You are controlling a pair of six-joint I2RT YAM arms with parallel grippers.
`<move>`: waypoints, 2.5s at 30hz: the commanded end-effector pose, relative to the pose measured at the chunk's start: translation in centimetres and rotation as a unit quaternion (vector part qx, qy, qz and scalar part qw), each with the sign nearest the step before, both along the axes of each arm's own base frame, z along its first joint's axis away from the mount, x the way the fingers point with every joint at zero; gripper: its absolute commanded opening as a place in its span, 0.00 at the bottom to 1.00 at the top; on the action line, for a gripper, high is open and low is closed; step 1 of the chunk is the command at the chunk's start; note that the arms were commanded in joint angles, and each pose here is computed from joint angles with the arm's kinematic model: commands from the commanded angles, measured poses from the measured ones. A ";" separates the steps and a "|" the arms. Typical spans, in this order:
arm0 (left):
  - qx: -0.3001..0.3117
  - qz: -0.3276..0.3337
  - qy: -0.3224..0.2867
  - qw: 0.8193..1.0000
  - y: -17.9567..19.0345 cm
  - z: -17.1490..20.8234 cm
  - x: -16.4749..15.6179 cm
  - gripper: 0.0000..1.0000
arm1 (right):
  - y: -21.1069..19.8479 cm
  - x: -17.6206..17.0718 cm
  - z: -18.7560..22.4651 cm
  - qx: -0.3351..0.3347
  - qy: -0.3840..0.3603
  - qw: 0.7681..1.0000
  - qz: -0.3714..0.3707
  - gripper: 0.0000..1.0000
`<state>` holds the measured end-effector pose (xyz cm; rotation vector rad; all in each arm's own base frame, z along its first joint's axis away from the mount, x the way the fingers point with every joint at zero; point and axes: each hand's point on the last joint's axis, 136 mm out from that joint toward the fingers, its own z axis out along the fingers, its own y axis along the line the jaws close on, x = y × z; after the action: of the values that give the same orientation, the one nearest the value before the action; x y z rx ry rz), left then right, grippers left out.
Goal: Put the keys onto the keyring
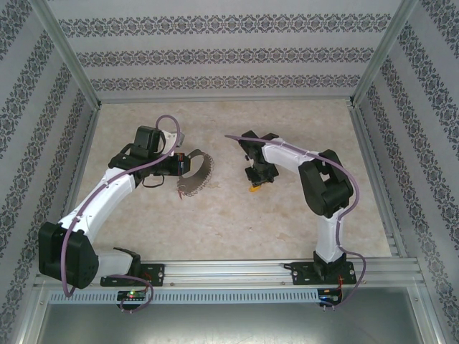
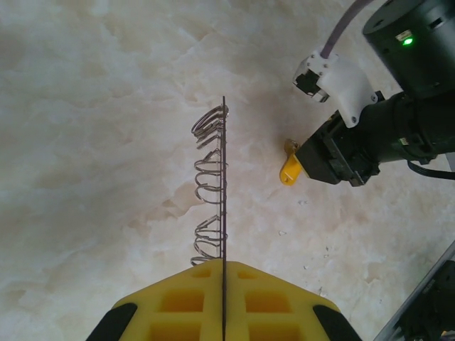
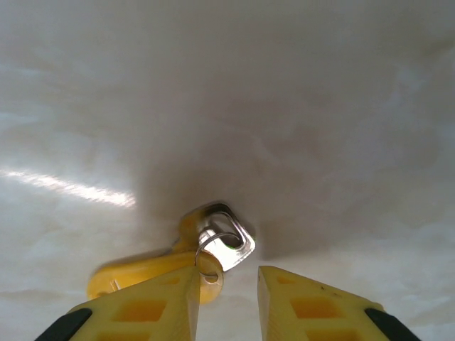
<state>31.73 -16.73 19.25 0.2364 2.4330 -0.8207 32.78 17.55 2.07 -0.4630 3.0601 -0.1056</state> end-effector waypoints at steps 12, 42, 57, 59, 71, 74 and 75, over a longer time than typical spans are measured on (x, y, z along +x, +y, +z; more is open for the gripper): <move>-0.017 -0.017 -0.034 0.999 -0.3 1.6 0.5 0.00 | -1.3 1.2 0.6 -0.043 -0.040 0.998 0.022 0.21; -0.012 -0.019 -0.047 0.999 -0.2 1.7 0.5 0.00 | 2.6 0.4 5.6 0.147 -0.109 0.981 0.054 0.00; -0.012 -0.029 -0.064 0.997 -0.3 1.0 0.6 0.00 | 6.7 -2.4 6.2 0.267 -0.080 0.953 0.122 0.00; -0.016 -0.034 -0.071 0.997 -0.4 1.0 0.4 0.00 | 7.0 -2.8 5.8 0.278 -0.066 0.950 0.126 0.00; -0.004 -0.034 -0.079 0.996 0.0 0.1 -0.2 0.00 | 6.0 -2.1 6.0 0.254 -0.137 0.949 0.128 0.09; 0.006 -0.019 -0.075 0.997 0.5 -0.3 0.0 0.00 | 5.9 -2.3 5.1 0.226 -0.108 0.961 0.118 0.20; 0.006 -0.017 -0.074 0.997 0.5 -0.3 0.0 0.00 | 6.1 -2.4 4.9 0.225 -0.095 0.963 0.115 0.24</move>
<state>30.86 -16.84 17.62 0.3370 2.3621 -0.8156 30.11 23.70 7.38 -0.7199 2.6464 0.5804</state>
